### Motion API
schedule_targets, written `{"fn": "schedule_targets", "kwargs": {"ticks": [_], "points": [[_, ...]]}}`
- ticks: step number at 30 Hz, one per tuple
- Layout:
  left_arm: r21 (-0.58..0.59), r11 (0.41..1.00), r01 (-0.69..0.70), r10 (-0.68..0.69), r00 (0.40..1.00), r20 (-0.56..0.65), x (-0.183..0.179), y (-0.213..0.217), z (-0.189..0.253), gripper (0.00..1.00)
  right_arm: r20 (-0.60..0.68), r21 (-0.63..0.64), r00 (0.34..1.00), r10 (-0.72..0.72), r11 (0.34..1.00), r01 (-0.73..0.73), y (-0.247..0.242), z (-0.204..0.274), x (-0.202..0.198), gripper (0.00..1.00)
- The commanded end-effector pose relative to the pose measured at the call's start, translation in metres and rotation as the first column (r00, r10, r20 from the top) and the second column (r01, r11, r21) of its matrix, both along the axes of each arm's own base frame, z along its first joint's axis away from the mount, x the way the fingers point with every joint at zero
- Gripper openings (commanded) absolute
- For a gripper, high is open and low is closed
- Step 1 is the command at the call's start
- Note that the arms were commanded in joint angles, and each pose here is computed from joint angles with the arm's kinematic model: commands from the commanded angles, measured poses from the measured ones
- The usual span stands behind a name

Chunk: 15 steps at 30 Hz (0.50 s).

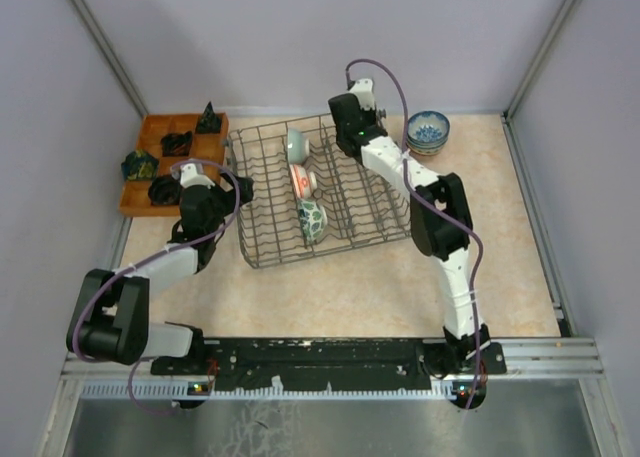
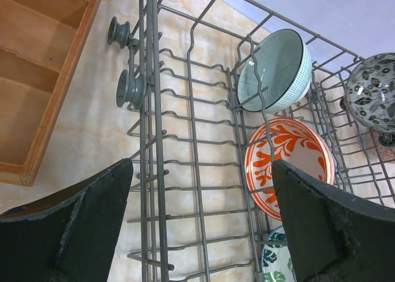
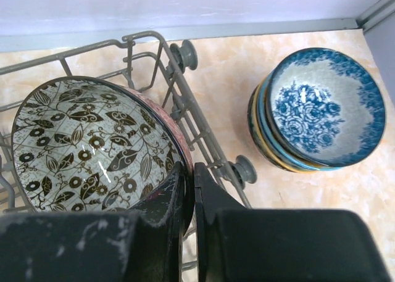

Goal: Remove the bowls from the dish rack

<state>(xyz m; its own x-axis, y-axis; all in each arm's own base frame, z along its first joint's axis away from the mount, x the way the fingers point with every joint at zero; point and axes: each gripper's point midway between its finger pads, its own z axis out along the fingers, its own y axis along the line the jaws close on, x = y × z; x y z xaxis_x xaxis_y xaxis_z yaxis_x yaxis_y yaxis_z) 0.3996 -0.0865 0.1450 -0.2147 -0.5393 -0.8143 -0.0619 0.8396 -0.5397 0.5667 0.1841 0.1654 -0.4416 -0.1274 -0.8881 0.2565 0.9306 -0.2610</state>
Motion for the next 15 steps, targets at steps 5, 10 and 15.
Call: {"fn": "schedule_targets", "kwargs": {"ticks": [5,10,15], "points": [[0.010,0.999,-0.030,0.030,0.999,0.034,0.000,0.009,0.013,0.99,0.259,0.147,0.965,-0.037,0.989,-0.002,-0.015,0.121,-0.020,0.00],[0.013,0.999,-0.031,0.031,0.999,0.038,-0.002,0.010,0.017,0.99,0.285,0.225,0.957,-0.050,0.974,-0.017,-0.046,0.135,-0.036,0.00],[0.004,1.000,-0.017,0.017,0.999,0.044,-0.005,0.008,0.020,0.99,0.309,0.380,0.947,-0.093,0.924,-0.033,-0.106,0.145,-0.053,0.00]]}}
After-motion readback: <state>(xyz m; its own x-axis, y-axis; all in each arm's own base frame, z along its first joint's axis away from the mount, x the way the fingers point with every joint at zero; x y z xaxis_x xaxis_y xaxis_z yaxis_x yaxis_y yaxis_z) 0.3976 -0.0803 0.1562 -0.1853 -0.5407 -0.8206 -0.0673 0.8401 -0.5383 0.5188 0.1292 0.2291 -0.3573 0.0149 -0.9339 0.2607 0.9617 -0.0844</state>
